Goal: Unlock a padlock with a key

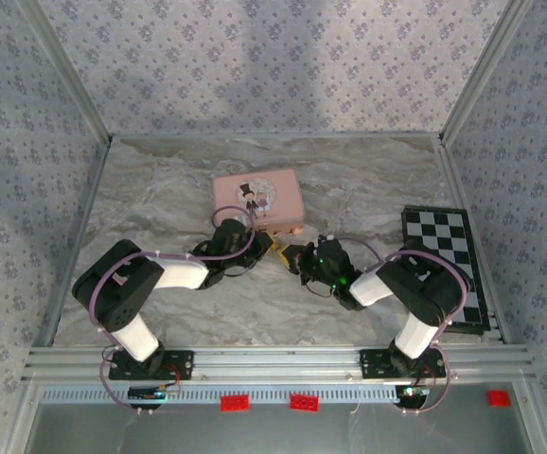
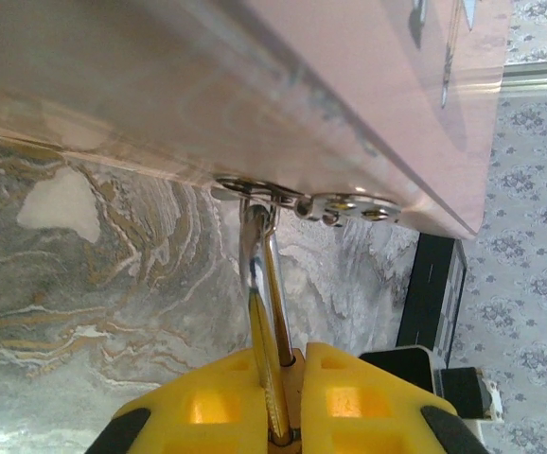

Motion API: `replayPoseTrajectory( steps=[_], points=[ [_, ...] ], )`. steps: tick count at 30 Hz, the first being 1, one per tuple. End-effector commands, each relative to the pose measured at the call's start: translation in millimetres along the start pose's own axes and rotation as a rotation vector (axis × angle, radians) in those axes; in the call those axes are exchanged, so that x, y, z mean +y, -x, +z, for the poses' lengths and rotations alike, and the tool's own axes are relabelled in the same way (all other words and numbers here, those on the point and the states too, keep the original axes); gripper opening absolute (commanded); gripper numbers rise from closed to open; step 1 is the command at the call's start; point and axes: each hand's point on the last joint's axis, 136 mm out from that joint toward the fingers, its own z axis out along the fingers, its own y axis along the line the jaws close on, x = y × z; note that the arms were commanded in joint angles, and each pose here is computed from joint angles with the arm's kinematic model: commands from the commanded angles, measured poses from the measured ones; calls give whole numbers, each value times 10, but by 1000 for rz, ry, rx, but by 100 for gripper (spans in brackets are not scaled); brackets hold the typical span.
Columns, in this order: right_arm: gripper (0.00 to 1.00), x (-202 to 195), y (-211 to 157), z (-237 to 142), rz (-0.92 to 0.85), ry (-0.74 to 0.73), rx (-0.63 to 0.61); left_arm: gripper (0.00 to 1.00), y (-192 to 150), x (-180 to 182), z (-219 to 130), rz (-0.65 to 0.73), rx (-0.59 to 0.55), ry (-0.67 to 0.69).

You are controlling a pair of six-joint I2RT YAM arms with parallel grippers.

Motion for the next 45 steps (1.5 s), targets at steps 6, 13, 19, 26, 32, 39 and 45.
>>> replayPoseTrajectory(
  steps=[6,13,19,26,32,39,45],
  points=[
    [0,510,24,88,-37,153,20,0,-403,-316,-29,20,151,-93],
    [20,360,79,8,-59,104,10,0,-335,-267,-85,33,119,-59],
    [58,233,94,-203,-192,-32,1,0,-111,-152,-161,10,65,-15],
    [63,303,131,-620,-673,-340,-42,0,89,-116,-255,-11,21,10],
    [63,279,22,-574,-1235,-380,-73,0,181,-95,-336,-30,6,29],
    [63,215,-203,-360,-1657,-256,-168,0,241,-40,-458,-45,-6,53],
    [59,155,-516,-195,-1941,-154,-103,0,258,11,-584,-44,-6,87]
  ],
)
